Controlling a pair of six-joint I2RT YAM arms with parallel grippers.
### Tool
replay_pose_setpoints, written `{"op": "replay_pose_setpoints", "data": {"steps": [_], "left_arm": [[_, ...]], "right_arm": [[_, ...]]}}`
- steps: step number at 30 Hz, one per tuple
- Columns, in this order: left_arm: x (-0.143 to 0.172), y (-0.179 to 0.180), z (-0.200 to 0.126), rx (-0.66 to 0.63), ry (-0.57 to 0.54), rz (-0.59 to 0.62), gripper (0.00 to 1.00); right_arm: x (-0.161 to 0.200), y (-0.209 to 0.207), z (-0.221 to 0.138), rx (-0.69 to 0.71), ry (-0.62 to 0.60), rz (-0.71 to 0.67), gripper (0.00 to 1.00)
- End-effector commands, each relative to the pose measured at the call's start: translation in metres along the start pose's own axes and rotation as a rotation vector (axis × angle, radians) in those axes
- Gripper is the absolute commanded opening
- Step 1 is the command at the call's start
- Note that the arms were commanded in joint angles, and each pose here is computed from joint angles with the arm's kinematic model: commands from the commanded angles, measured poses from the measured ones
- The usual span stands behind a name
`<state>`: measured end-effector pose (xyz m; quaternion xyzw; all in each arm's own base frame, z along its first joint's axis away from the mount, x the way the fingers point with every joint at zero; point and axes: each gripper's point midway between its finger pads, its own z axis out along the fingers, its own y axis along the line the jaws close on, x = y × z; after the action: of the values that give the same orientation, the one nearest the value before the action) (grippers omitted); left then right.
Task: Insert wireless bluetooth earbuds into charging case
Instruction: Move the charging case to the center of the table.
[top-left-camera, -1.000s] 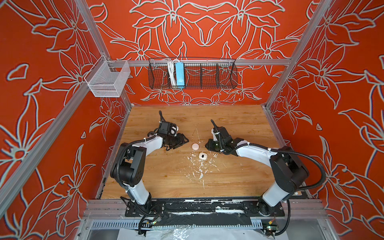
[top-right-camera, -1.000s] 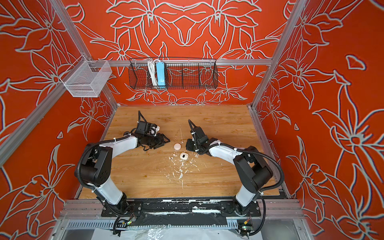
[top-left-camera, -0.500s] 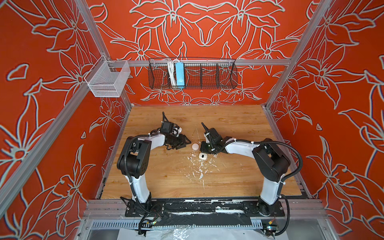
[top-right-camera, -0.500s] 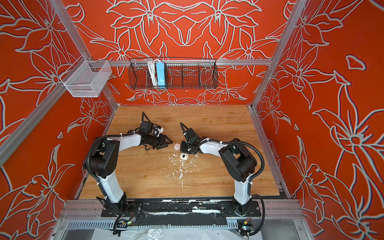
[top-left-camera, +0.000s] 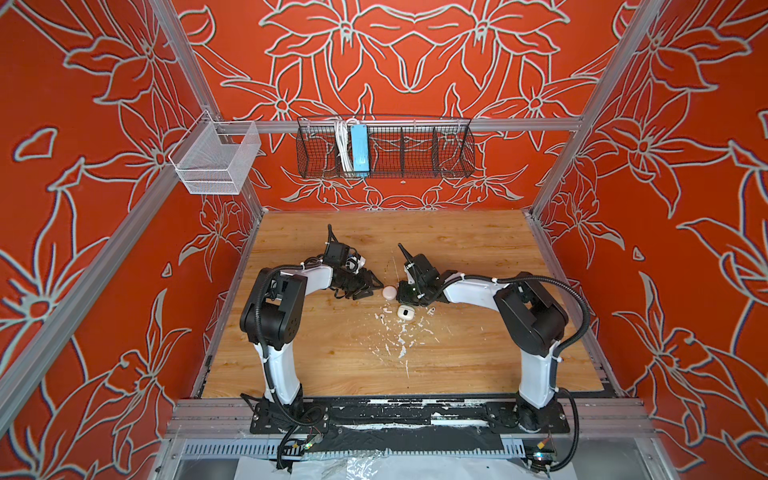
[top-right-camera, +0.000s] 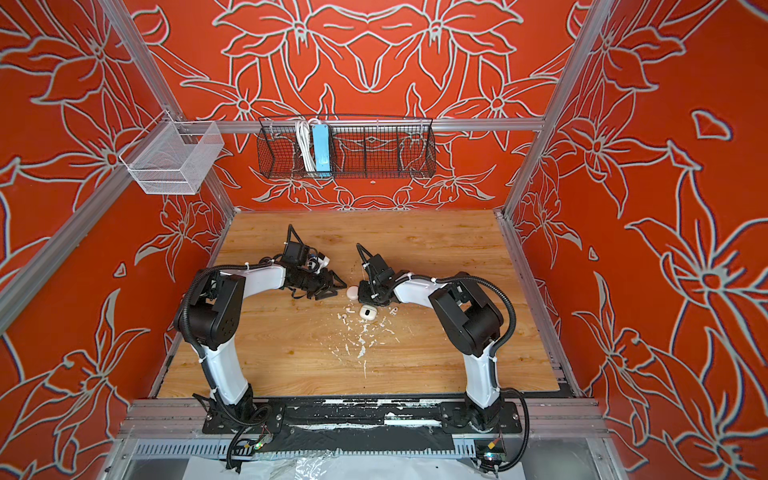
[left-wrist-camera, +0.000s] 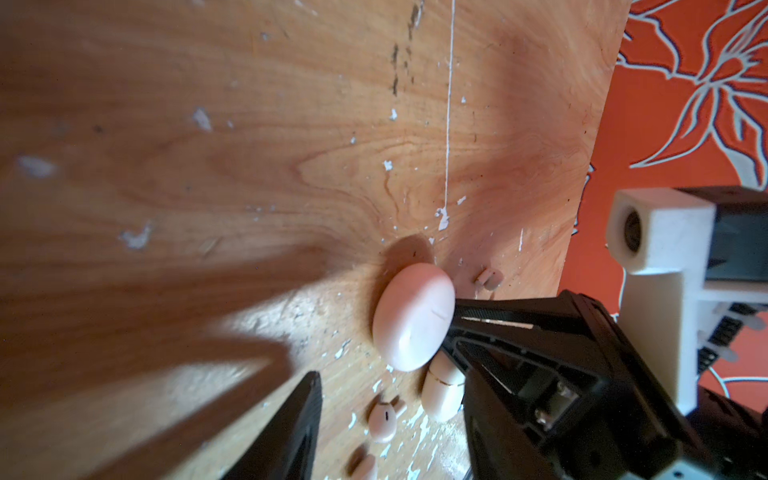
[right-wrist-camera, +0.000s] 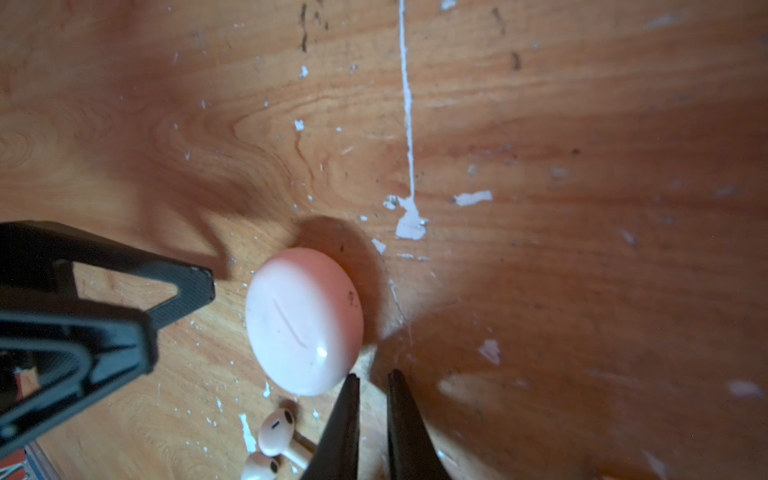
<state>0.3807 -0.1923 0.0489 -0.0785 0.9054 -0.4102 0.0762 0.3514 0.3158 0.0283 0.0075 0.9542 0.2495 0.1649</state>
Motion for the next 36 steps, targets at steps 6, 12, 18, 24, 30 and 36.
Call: {"op": "replay_pose_setpoints", "data": {"steps": [6, 12, 18, 24, 30, 36], "left_arm": [[0.001, 0.006, 0.006, -0.001, 0.034, -0.028, 0.56], [-0.003, 0.009, 0.015, 0.019, 0.041, -0.026, 0.55], [-0.001, 0.009, 0.018, 0.017, 0.050, -0.035, 0.55], [0.003, 0.007, 0.019, 0.012, 0.055, -0.034, 0.54], [0.006, 0.005, 0.020, 0.011, 0.060, -0.032, 0.53], [0.006, 0.006, 0.023, 0.004, 0.067, -0.032, 0.52]], "right_arm": [[0.011, -0.020, 0.017, 0.098, 0.045, -0.010, 0.17], [0.007, -0.022, 0.023, 0.124, 0.043, -0.020, 0.17], [0.005, -0.027, 0.021, 0.157, 0.033, -0.038, 0.17], [0.004, -0.030, 0.022, 0.185, 0.037, -0.047, 0.17], [0.002, -0.036, 0.019, 0.221, 0.019, -0.059, 0.17], [0.003, -0.039, 0.024, 0.234, 0.033, -0.060, 0.17]]}}
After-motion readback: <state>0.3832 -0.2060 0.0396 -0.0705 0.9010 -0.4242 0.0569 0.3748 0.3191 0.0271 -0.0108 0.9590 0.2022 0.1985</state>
